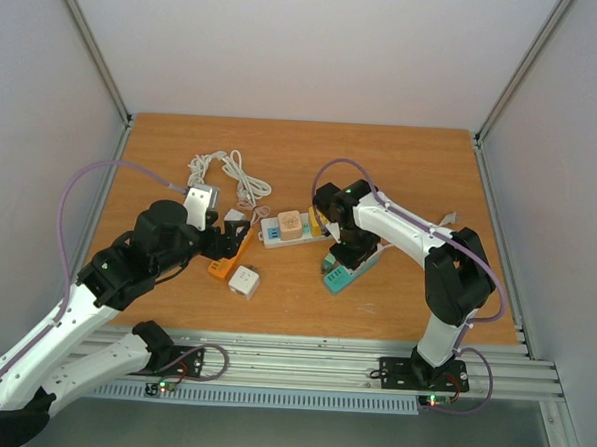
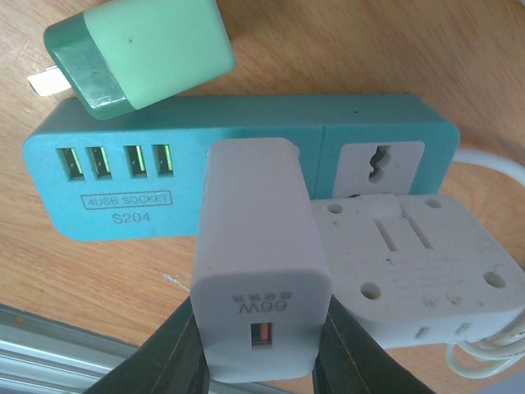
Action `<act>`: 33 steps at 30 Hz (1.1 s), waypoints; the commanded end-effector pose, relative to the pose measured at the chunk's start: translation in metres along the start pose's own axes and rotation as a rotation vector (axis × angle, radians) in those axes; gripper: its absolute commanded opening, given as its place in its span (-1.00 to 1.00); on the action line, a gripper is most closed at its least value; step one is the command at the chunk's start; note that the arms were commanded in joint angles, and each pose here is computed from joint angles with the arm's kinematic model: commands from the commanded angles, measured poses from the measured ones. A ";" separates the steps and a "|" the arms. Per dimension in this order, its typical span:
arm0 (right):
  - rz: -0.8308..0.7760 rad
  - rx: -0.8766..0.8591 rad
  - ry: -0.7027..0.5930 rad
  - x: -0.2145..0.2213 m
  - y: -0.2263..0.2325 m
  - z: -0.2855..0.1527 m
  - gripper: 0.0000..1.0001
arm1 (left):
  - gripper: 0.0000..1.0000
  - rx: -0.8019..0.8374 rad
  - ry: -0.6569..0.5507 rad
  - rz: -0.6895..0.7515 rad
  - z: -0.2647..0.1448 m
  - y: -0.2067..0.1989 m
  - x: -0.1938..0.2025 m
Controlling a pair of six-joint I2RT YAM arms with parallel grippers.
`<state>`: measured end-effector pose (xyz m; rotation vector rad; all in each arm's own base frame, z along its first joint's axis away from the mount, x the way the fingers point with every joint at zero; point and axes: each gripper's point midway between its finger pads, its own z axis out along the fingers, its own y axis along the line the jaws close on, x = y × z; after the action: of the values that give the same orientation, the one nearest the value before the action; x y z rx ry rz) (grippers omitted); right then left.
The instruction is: Insert the plug
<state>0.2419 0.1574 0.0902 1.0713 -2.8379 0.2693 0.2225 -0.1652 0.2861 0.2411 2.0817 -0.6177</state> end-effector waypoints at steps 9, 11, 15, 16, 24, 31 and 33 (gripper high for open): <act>0.005 -0.005 0.029 -0.001 0.002 0.021 -0.75 | 0.72 0.011 -0.015 0.004 0.004 -0.002 -0.002; 0.009 0.001 0.035 0.000 0.001 0.024 -0.72 | 0.72 0.013 -0.014 0.004 0.004 -0.002 -0.002; 0.023 0.020 0.049 0.001 -0.001 0.028 -0.53 | 0.72 0.008 -0.012 0.004 0.004 -0.001 -0.002; 0.028 0.026 0.045 0.000 -0.003 0.027 -0.47 | 0.71 0.009 -0.015 0.004 0.003 -0.002 -0.002; 0.078 0.011 -0.107 -0.011 -0.006 -0.016 -0.02 | 0.72 0.010 -0.013 0.004 0.005 -0.002 -0.002; 0.088 0.003 -0.153 -0.007 -0.006 -0.033 0.17 | 0.72 0.009 -0.012 0.004 0.005 -0.002 -0.002; 0.091 0.002 -0.155 -0.007 -0.006 -0.034 0.07 | 0.72 0.010 -0.011 0.004 0.006 -0.002 -0.002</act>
<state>0.2493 0.1631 0.1113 1.0279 -2.9872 0.2208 0.2236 -0.1660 0.2841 0.2420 2.0891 -0.6139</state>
